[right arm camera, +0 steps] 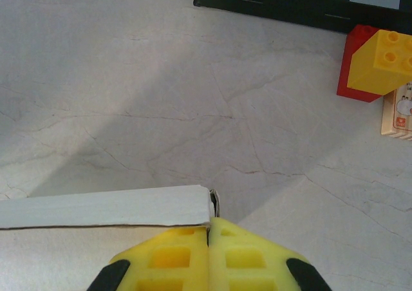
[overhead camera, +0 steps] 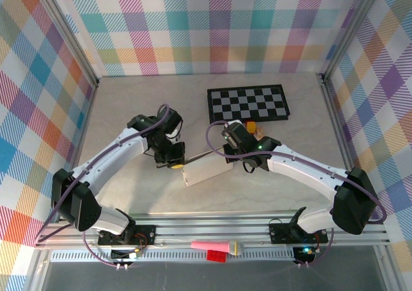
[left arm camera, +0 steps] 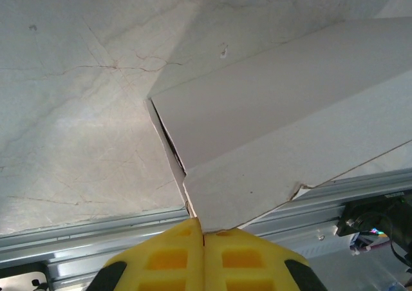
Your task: Fold the paper box
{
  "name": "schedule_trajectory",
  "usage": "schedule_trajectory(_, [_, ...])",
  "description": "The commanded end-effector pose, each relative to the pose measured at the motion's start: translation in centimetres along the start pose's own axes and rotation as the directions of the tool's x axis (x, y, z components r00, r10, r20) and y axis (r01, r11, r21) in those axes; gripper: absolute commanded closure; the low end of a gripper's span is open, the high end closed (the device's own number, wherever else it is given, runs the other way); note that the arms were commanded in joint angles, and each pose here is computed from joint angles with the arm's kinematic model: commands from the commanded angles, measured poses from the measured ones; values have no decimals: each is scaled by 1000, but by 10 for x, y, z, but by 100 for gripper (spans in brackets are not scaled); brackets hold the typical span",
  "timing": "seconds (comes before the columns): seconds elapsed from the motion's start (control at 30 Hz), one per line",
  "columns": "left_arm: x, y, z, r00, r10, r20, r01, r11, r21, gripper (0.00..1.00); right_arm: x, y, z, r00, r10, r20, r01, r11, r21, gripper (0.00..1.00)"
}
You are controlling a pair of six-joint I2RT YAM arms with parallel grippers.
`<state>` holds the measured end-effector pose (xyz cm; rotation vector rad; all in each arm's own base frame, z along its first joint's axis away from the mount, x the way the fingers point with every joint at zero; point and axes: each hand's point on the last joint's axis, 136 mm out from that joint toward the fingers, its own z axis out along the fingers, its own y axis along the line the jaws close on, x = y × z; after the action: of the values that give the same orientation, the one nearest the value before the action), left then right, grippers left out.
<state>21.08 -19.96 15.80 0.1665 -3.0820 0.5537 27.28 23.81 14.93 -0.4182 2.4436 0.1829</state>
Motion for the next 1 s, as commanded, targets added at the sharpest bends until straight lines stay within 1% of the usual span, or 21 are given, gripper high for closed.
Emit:
schedule_trajectory(0.0, [-3,-16,8,999,28,38,-30,999,45,100,40,10,9,988,-32,-151,27,999,-34,100])
schedule_trajectory(0.17, [2,-11,9,997,42,71,-44,999,27,100,41,8,9,989,-27,-146,23,999,-29,100])
schedule_trajectory(0.37, [6,-12,18,993,59,98,-61,998,17,100,44,8,10,989,-25,-144,20,999,-34,100])
schedule_trajectory(0.67, [14,-7,25,981,111,158,-104,993,-49,100,47,5,12,990,-40,-136,36,999,-26,100])
schedule_trajectory(0.83, [19,-1,33,974,127,185,-114,990,-79,100,47,5,12,990,-51,-134,48,999,-26,100])
schedule_trajectory(0.97, [24,-1,40,963,163,215,-139,983,-123,100,47,5,12,989,-54,-137,50,998,-29,100])
